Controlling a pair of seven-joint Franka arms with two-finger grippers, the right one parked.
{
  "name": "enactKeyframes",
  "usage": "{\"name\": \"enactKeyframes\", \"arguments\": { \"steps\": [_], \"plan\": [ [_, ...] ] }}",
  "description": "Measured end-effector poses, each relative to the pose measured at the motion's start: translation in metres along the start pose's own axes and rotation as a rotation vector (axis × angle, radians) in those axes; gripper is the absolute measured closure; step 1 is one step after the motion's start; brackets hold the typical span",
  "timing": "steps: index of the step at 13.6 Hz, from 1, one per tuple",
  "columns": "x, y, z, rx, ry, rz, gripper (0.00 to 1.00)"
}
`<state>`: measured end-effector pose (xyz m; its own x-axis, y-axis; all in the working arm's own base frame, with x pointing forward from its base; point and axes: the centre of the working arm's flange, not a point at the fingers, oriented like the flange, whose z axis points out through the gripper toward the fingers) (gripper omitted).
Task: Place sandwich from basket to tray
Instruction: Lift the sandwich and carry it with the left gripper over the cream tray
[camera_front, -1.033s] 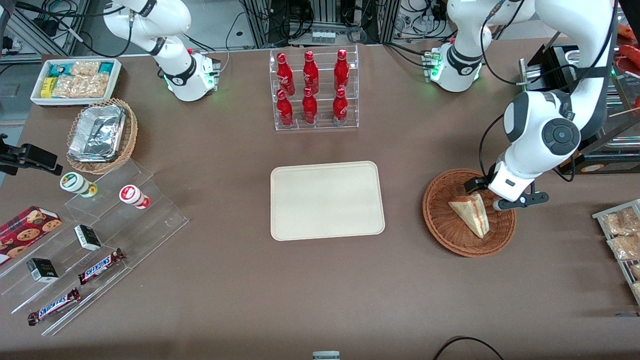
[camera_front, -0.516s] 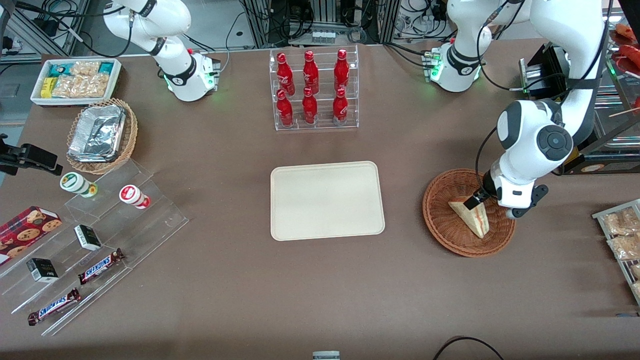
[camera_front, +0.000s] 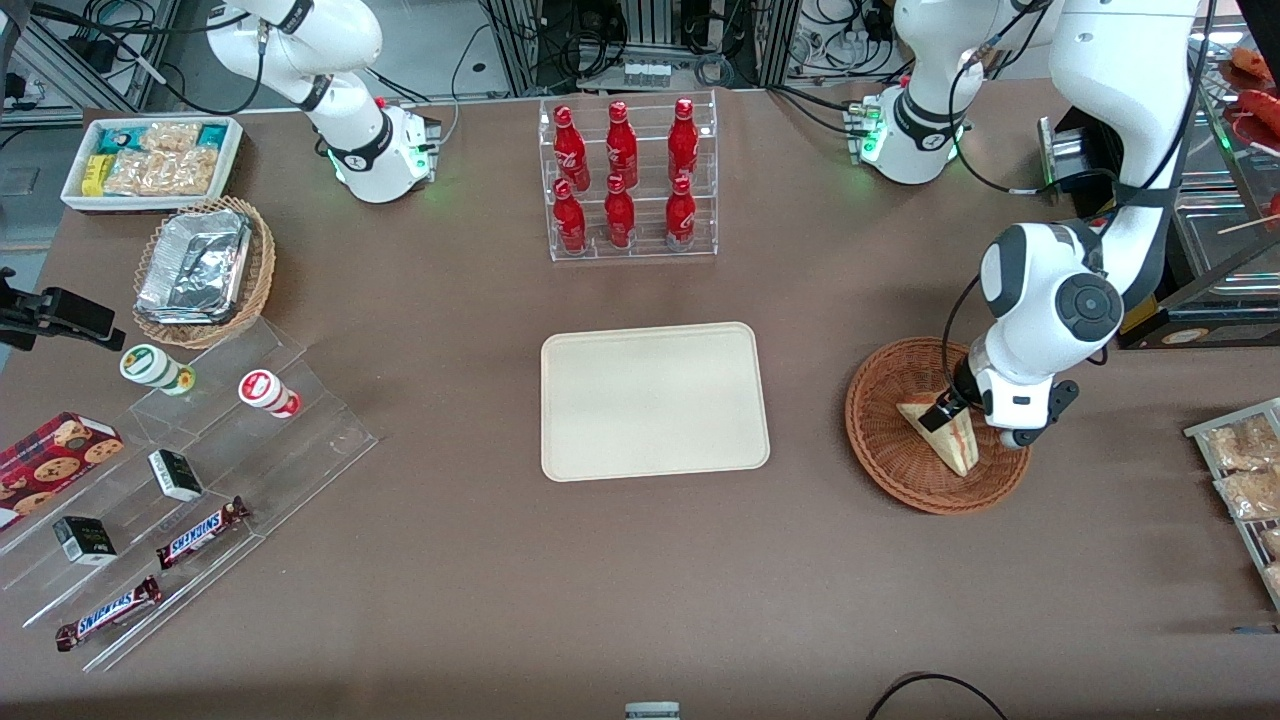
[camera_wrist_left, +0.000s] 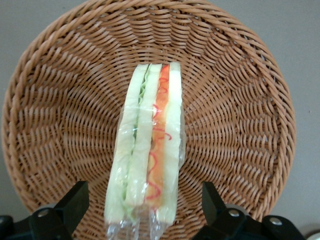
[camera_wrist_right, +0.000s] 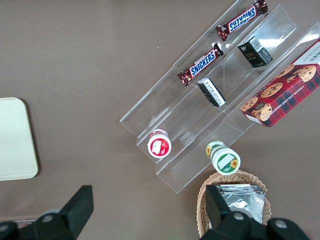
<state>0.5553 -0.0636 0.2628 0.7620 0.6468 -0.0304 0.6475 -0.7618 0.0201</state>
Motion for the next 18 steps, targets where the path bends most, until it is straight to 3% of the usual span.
{"name": "enactKeyframes", "arguments": {
  "steps": [3,6,9,11,15,18],
  "plan": [
    [0.001,0.0,0.009,0.004,-0.004,-0.001,0.05],
    [0.001,0.0,0.01,0.004,-0.004,-0.001,0.4],
    [0.002,0.002,0.006,0.001,-0.001,0.001,0.66],
    [0.002,0.006,-0.012,0.013,-0.015,0.008,0.71],
    [-0.021,0.046,-0.086,0.081,-0.083,0.084,0.85],
    [-0.051,0.081,-0.11,0.088,-0.086,0.162,0.85]
  ]
}}
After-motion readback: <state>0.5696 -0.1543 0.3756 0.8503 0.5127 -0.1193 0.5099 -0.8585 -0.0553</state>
